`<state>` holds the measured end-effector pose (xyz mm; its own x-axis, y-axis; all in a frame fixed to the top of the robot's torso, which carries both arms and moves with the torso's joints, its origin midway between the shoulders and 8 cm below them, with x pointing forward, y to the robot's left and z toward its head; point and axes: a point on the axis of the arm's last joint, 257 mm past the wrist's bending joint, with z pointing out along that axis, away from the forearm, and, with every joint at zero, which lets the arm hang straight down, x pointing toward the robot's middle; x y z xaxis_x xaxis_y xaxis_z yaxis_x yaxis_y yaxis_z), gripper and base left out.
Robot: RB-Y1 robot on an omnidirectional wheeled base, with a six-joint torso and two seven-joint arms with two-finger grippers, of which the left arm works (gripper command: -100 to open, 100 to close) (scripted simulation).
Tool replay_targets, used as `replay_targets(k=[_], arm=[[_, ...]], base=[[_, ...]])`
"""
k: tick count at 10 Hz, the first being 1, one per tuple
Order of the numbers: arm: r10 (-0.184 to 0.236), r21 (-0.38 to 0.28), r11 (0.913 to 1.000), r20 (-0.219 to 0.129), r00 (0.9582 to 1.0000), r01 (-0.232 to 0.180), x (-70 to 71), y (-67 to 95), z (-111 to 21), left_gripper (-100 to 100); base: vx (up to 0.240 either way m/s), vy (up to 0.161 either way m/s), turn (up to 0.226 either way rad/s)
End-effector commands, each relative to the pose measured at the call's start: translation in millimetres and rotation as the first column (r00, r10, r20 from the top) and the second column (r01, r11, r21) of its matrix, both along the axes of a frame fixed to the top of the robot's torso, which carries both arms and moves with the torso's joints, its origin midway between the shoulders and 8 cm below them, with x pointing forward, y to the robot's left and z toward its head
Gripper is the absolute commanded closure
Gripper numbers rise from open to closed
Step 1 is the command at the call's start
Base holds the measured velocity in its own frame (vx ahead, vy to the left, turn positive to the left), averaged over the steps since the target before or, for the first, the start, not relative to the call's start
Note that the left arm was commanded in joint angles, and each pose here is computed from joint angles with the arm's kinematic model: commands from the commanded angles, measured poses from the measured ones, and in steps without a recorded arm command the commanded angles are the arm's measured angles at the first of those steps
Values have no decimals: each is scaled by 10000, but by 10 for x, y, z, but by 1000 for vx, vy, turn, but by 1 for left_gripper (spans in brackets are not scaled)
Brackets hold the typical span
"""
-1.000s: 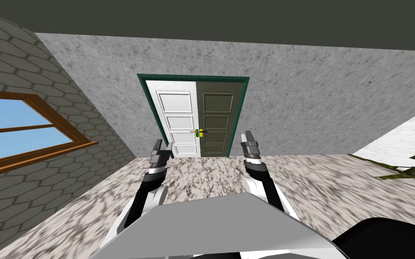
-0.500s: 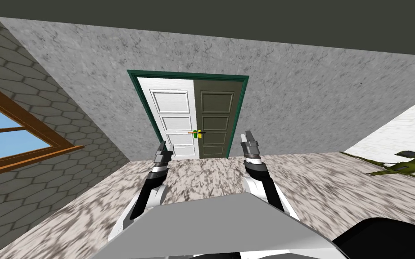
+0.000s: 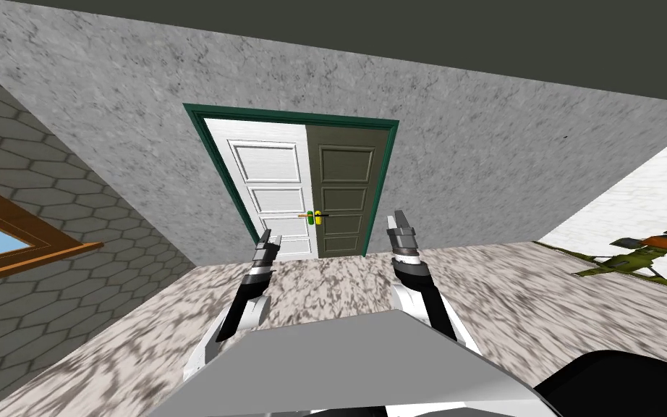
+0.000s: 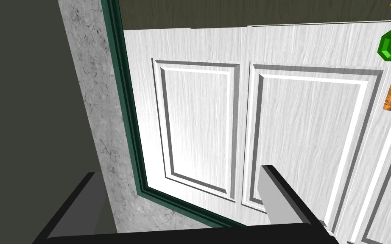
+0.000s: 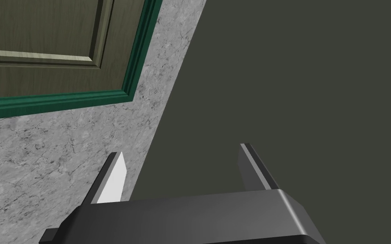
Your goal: Pull the door open
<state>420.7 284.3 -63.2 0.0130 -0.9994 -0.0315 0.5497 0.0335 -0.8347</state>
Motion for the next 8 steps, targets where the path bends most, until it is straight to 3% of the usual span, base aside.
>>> replay_targets(k=[1,4,8], arm=[[32,-23,10000,-337,9994,-33,80,64,-142,-100],[110,-56,9999,-941,9955,-115,214,171,-386,-100],[249,-102,9996,-1732,9846,-271,372,332,-709,-100]], base=[[97,4,-84],[98,-5,-59],[105,-4,-63]])
